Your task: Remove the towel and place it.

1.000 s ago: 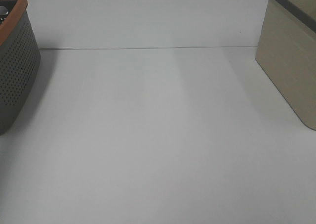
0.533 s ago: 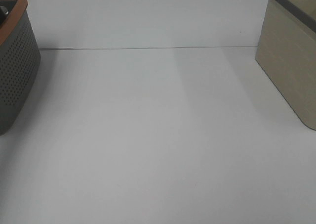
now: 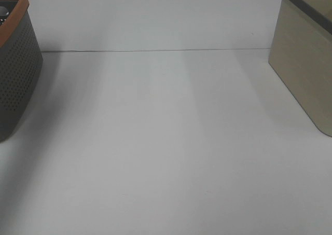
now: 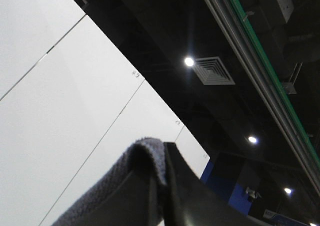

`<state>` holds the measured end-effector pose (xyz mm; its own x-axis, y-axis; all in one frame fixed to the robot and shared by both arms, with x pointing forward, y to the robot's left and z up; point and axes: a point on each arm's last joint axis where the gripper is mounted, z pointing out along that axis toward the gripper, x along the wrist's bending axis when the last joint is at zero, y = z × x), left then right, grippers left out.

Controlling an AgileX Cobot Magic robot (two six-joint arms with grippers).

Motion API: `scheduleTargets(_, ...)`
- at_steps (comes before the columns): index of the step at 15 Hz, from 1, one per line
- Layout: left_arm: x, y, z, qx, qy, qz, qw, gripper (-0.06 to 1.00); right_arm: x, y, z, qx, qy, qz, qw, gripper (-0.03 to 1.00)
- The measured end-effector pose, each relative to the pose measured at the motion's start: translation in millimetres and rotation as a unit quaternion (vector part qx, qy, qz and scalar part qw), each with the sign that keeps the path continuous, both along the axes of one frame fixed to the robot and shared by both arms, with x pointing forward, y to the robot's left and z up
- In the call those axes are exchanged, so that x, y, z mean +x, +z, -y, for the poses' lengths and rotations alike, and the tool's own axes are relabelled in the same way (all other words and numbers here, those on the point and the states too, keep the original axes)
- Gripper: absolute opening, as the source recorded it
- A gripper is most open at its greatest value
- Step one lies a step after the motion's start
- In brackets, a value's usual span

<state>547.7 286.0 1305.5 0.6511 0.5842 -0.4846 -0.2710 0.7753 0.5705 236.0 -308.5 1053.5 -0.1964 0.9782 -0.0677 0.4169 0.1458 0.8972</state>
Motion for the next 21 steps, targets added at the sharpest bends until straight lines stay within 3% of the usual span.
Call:
scheduleTargets(2, 1.9, 17.3, 20.0, 0.021, 0.001, -0.002, 1.0, 0.0, 0.0, 0.0, 0.0, 0.0, 0.0, 0.0, 1.0, 0.71)
scheduleTargets(5, 19.0, 14.2, 45.5, 0.033, -0.01, -0.039, 0.999, 0.0, 0.0, 0.0, 0.0, 0.0, 0.0, 0.0, 1.0, 0.71)
scheduleTargets(7, 51.0, -23.2, 81.6, 0.065, -0.015, -0.146, 0.987, 0.0, 0.0, 0.0, 0.0, 0.0, 0.0, 0.0, 1.0, 0.71)
scheduleTargets(10, 70.4, -58.0, 114.1, 0.103, -0.021, -0.221, 0.97, 0.0, 0.0, 0.0, 0.0, 0.0, 0.0, 0.0, 1.0, 0.71)
scheduleTargets(14, 78.6, -103.9, 162.7, 0.186, -0.012, -0.313, 0.931, 0.0, 0.0, 0.0, 0.0, 0.0, 0.0, 0.0, 1.0, 0.71)
scheduleTargets(17, 71.1, -131.7, 184.8, 0.266, 0.007, -0.362, 0.894, 0.0, 0.0, 0.0, 0.0, 0.0, 0.0, 0.0, 1.0, 0.71)
scheduleTargets(18, 69.4, -135.5, 187.4, 0.275, 0.008, -0.367, 0.889, 0.0, 0.0, 0.0, 0.0, 0.0, 0.0, 0.0, 1.0, 0.71)
scheduleTargets(19, 62.1, -147.5, 196.5, 0.32, 0.018, -0.389, 0.864, 0.0, 0.0, 0.0, 0.0, 0.0, 0.0, 0.0, 1.0, 0.71)
scheduleTargets(21, 54.5, -155.4, 203.3, 0.364, 0.028, -0.408, 0.837, 0.0, 0.0, 0.0, -0.2, 0.001, 0.001, 0.0, 1.0, 0.71)
